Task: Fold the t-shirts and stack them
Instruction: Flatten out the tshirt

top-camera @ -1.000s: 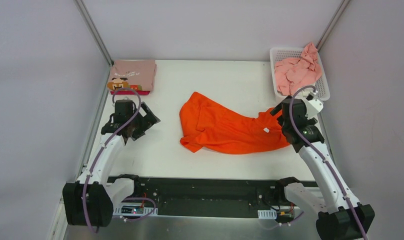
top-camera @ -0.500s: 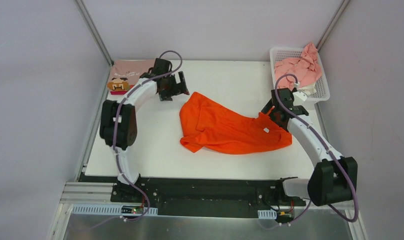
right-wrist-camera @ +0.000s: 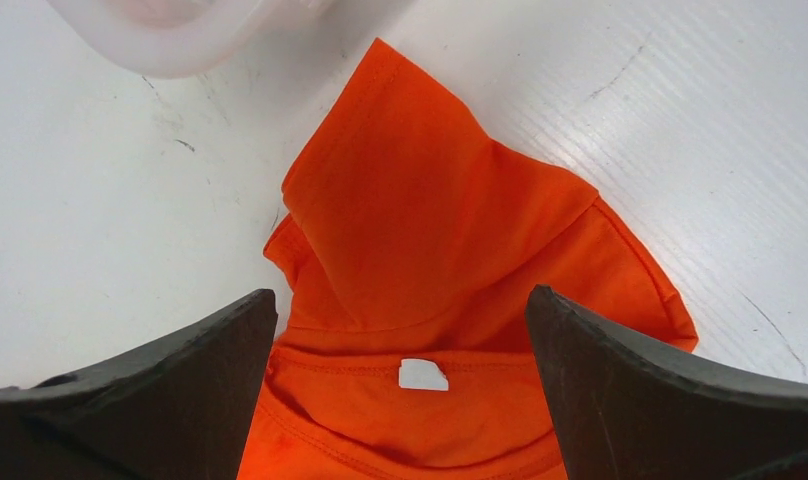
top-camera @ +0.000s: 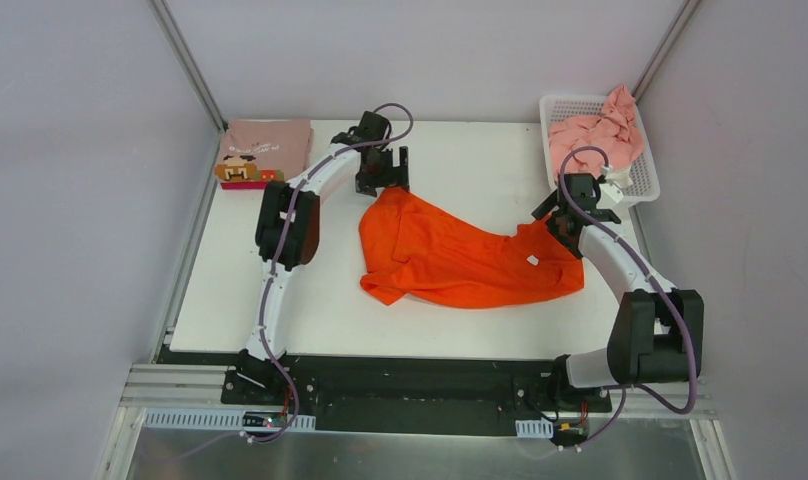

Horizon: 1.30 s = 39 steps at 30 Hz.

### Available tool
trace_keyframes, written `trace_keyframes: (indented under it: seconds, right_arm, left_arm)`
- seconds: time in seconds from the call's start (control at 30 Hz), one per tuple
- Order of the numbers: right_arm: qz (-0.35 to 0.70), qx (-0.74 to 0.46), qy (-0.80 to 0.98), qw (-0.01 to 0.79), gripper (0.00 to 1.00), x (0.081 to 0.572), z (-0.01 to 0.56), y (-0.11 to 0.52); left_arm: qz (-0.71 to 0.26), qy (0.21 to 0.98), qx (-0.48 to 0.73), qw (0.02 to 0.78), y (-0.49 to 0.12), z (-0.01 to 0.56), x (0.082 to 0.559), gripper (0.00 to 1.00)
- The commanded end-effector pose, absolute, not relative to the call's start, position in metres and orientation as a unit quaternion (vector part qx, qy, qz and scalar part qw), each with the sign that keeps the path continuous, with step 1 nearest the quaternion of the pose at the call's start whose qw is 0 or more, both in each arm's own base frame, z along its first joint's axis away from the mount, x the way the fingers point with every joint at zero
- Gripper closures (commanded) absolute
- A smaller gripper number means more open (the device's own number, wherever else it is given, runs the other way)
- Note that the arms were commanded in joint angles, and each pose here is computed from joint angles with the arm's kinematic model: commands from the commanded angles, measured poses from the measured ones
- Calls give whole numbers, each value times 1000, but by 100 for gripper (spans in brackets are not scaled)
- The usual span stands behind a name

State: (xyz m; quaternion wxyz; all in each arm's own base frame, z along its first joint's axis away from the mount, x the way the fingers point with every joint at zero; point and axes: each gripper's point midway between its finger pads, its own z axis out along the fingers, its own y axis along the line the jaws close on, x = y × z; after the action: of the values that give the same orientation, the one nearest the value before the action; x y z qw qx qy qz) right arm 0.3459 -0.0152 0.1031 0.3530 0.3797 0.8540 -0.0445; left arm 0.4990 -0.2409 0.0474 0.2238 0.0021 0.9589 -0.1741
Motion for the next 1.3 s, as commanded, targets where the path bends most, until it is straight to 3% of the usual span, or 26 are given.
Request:
trace_keyframes:
  seconds: [0.0, 0.33, 0.73, 0.8, 1.07, 1.27]
  right_arm:
    - [-23, 379, 849, 368, 1, 353, 104, -11]
    - [-27, 378, 850, 365, 1, 351, 100, -12]
    - [-42, 376, 850, 367, 1, 349, 100, -17]
    - [-45, 376, 851, 365, 1, 349, 99, -18]
    - [1, 324, 874, 362, 3, 359, 101, 8]
    - [-7, 242, 892, 381, 3, 382, 117, 48]
  left_arm:
    - [-120, 969, -18, 217, -234, 32, 500, 8]
    - [1, 968, -29, 249, -239, 24, 495, 27]
    - [20, 972, -49, 230, -237, 13, 491, 77]
    - [33, 970, -48, 237, -231, 21, 491, 98]
    - [160, 955, -56, 245, -154, 54, 439, 100]
    - [189, 950, -68, 238, -120, 59, 400, 100]
